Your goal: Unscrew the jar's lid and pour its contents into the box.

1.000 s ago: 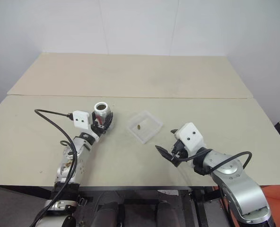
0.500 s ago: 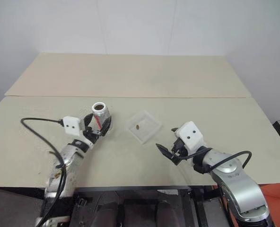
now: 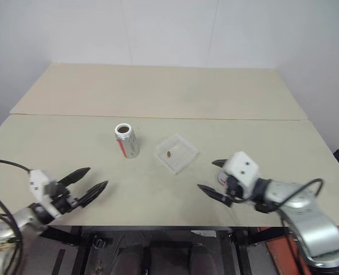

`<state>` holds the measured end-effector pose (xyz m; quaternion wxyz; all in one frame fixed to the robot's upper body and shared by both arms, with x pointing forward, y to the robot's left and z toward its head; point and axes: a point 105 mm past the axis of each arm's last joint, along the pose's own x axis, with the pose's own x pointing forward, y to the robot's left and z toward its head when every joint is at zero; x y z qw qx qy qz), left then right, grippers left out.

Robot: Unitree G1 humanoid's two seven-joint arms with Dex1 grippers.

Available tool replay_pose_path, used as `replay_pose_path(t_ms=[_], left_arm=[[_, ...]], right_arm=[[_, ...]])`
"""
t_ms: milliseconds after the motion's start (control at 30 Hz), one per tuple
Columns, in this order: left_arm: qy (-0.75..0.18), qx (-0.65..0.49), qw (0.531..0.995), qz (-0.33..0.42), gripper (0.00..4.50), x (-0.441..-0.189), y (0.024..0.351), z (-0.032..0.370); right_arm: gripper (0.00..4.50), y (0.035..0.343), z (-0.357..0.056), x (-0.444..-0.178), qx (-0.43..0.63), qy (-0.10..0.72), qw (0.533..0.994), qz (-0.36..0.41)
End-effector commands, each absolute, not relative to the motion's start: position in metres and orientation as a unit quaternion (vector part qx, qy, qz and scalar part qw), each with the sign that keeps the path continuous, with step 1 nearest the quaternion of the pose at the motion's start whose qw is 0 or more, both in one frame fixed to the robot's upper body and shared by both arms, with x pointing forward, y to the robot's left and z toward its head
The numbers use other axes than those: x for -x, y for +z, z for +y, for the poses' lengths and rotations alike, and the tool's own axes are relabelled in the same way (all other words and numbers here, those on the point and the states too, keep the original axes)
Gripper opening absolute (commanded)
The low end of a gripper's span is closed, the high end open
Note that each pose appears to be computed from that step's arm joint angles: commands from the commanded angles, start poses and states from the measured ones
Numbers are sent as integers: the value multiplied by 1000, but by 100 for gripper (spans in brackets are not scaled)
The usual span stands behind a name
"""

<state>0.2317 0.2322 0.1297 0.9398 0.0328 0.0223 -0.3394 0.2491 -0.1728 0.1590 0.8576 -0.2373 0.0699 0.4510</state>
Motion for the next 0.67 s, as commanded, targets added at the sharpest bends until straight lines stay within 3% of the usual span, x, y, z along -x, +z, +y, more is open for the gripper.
replay_pose_path(t_ms=[33,167,300,467,600,667], left_arm=[[-423,-76,903,-3,446,-213,167,232],[-448,-108,888,1,446,-207,184,231],[-463,-107,880,20,446,-196,181,224],[-441,-101,891,21,446,-196,176,215],[-418,-98,903,12,446,-205,172,205],[-417,-96,904,10,446,-201,170,200]], right_arm=[[450,182,-195,-238,272,492,826,46],[450,180,-211,-227,293,534,789,77],[450,174,-216,-225,300,548,776,89],[450,162,-231,-239,325,525,777,122],[450,147,-239,-250,372,526,749,156],[450,141,-243,-251,413,539,713,172]])
